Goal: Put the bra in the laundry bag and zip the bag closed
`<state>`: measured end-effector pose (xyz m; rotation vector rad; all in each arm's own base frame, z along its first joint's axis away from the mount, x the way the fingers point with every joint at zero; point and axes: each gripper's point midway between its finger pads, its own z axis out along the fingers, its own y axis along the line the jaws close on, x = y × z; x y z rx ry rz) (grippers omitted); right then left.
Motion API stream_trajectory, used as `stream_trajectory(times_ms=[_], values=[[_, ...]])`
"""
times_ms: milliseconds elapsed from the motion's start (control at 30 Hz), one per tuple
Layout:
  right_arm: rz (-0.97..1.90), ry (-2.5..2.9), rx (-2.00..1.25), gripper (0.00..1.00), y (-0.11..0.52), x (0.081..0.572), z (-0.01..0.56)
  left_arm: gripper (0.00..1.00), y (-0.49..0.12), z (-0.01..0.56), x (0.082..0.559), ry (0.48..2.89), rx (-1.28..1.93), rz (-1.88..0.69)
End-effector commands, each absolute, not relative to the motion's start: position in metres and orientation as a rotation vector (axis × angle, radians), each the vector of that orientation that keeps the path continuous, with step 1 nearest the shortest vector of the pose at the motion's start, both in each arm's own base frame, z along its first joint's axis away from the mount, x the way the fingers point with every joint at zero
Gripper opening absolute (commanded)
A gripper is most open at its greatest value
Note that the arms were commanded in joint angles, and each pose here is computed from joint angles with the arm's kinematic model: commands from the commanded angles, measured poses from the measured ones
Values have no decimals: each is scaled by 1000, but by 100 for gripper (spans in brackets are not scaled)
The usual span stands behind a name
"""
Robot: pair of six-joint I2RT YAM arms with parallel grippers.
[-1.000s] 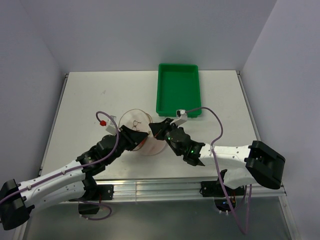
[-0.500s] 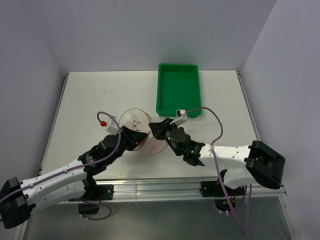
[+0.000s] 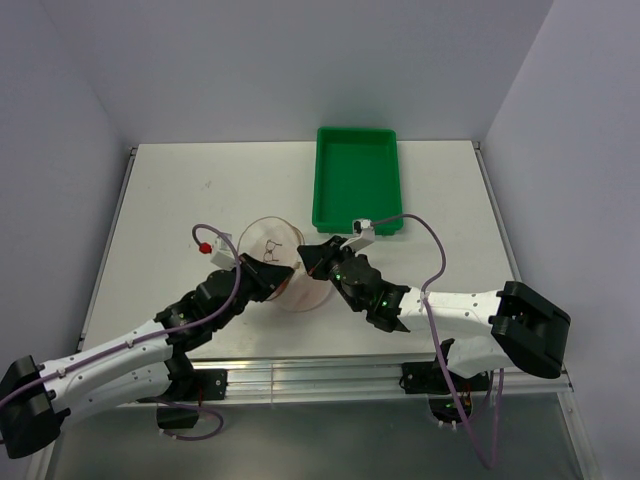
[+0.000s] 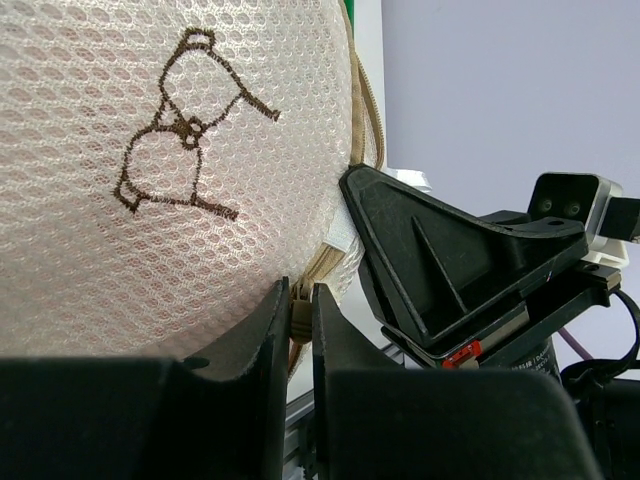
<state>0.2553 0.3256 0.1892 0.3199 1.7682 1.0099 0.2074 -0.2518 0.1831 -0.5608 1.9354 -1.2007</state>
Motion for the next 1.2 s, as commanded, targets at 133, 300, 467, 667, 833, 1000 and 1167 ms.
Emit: stream_trajectory(times_ms=[133,300,467,667,833,1000,1167], values=[[1050,1698,359,0,322,259,211,0,-244,186,208,1919,-551,-1156],[1063,1685,355,0,315,268,219,0,-245,174,200,1980,-461,-1127],[1099,1674,305,0,317,279,238,0,-245,155,190,2060,-300,-1047],[1104,1732,206,0,319,291,233,0,-222,154,187,2072,-235,-923],[1087,1869,3,0,318,301,215,0,-210,171,185,2051,-186,-869],[1038,2028,-182,14,329,295,208,0,-213,192,183,2017,-142,-898],[986,2034,-141,95,326,272,218,0,-223,203,185,1990,-192,-974]])
